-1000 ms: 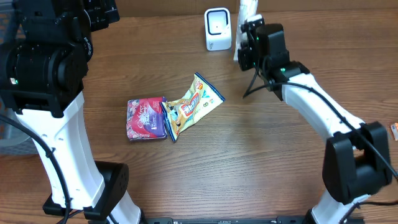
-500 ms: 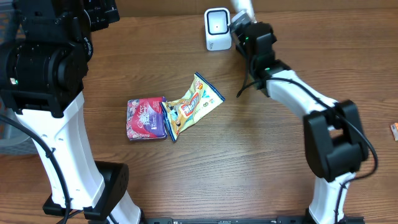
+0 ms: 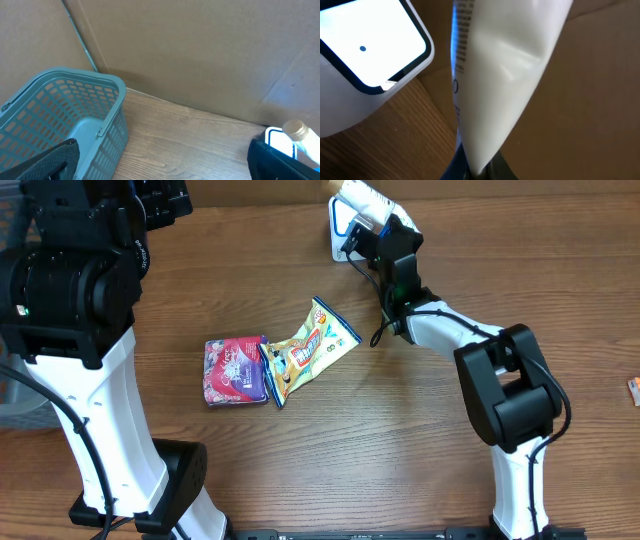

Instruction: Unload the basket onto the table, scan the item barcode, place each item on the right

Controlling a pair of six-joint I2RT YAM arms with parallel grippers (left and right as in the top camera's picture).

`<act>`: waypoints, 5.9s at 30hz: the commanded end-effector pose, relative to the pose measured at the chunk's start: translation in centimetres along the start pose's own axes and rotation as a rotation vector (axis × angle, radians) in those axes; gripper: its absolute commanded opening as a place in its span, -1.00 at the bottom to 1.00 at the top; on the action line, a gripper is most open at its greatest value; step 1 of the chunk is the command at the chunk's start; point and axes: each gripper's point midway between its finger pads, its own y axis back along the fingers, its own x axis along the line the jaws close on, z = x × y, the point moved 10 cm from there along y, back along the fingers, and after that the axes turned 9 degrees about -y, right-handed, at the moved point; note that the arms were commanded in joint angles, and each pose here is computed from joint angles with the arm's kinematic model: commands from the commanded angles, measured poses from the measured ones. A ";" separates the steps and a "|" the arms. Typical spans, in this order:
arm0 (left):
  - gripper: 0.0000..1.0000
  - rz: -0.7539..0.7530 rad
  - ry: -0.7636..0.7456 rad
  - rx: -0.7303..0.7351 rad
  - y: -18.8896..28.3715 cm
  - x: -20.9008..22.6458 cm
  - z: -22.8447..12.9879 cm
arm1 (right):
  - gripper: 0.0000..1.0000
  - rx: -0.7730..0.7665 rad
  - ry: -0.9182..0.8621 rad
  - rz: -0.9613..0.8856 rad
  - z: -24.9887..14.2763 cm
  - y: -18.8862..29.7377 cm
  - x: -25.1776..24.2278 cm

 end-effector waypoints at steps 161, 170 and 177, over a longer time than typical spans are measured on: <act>1.00 0.021 -0.017 0.011 -0.7 0.1 -0.1 | -0.92 1.149 -1.472 0.917 5.2 13.8 9.2; 1.00 0.021 -0.017 0.011 -0.7 0.1 -0.1 | -0.93 1.410 -1.625 1.451 3.6 16.5 -0.3; 1.00 0.021 -0.017 0.011 -0.7 0.1 -0.1 | -0.93 1.900 -1.763 1.309 -0.6 17.9 -2.7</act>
